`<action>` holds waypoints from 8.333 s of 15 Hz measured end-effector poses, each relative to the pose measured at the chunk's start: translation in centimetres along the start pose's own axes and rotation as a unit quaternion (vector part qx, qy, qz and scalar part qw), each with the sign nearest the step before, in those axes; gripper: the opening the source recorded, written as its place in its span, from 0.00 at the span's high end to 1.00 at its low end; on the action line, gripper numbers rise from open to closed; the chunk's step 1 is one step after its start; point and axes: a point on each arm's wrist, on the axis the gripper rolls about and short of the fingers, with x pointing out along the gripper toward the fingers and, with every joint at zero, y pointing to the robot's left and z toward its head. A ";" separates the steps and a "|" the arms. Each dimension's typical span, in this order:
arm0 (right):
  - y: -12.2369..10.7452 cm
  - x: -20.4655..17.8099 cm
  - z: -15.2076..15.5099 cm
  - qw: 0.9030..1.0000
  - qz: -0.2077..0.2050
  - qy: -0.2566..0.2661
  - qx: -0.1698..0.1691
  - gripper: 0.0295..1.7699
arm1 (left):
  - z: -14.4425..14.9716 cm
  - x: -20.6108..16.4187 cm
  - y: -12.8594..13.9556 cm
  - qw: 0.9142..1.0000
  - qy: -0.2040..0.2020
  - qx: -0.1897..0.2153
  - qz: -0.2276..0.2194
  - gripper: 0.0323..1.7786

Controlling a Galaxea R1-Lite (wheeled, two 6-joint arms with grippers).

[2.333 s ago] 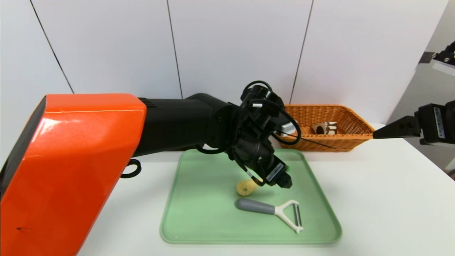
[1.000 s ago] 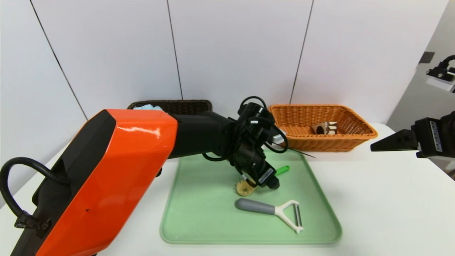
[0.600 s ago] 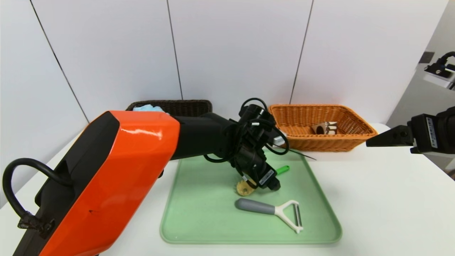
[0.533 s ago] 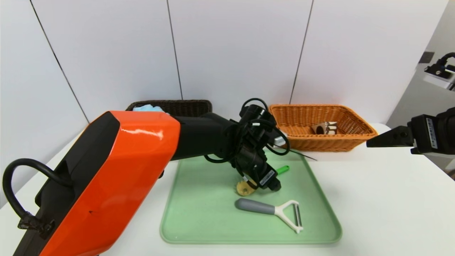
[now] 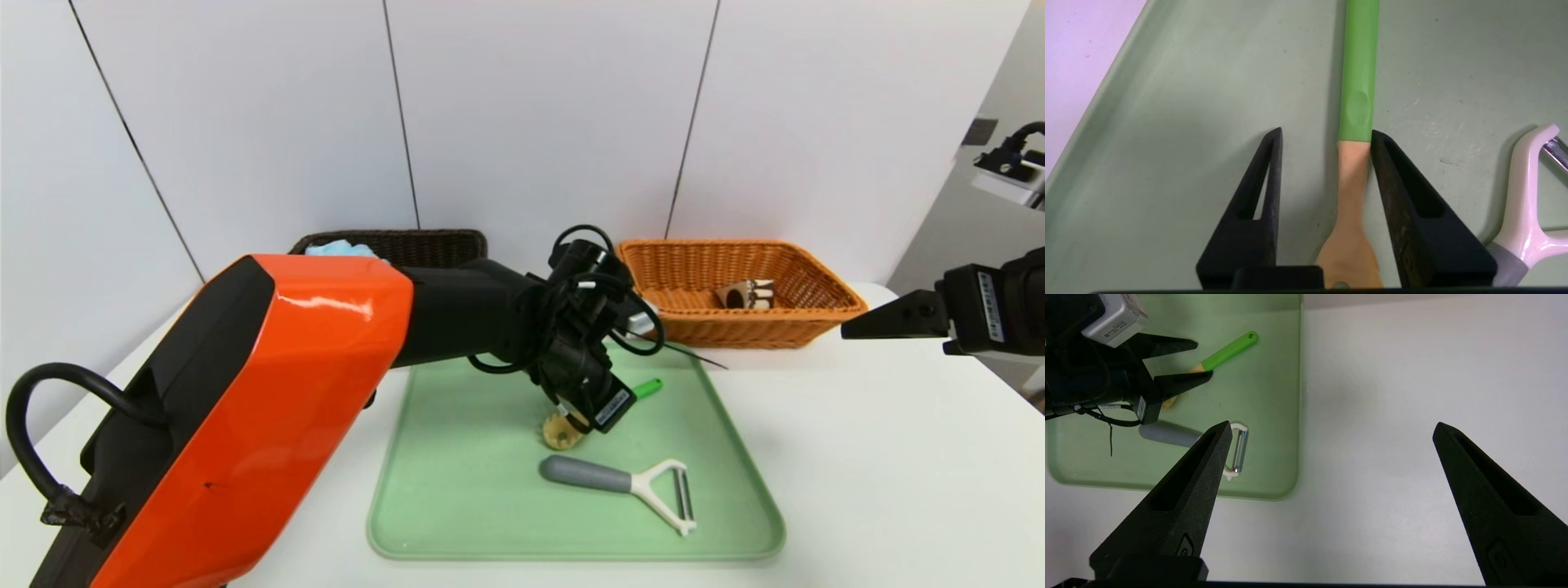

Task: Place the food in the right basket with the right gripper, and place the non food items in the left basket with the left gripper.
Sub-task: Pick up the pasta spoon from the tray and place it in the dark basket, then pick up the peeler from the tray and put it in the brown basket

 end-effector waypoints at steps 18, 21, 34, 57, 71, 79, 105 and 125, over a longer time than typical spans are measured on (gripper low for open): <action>0.0 -0.2 -0.2 1.000 0.000 0.000 0.000 0.04 | 3.3 -13.9 3.7 0.989 -0.129 -0.011 0.076 0.95; -0.1 -0.2 -0.5 1.000 0.000 0.003 0.000 0.04 | 2.4 -16.9 7.5 0.981 -0.144 -0.026 0.130 0.95; -0.3 -0.2 -1.3 1.000 -0.002 0.011 -0.001 0.04 | -2.8 -16.0 19.1 0.956 -0.135 -0.104 0.238 0.95; -0.2 -0.6 -1.3 1.000 0.002 0.003 -0.002 0.04 | 2.5 -16.6 5.7 0.972 -0.176 -0.126 0.094 0.10; -0.4 -0.6 -1.6 1.000 -0.002 0.007 0.001 0.04 | -1.5 -11.4 -3.6 0.986 -0.037 0.144 -0.078 0.06; -0.4 -0.6 -1.8 1.000 -0.002 0.009 0.009 0.04 | -2.6 -8.6 -3.8 0.976 -0.020 0.158 -0.147 0.05; -0.6 -0.9 -2.2 1.000 -0.003 0.008 0.012 0.04 | -2.8 -5.0 -3.6 0.977 0.081 0.145 -0.137 0.05; -0.7 -0.9 -2.2 1.000 -0.005 0.007 0.014 0.04 | -2.8 -3.8 -3.4 0.978 0.084 0.148 -0.124 0.47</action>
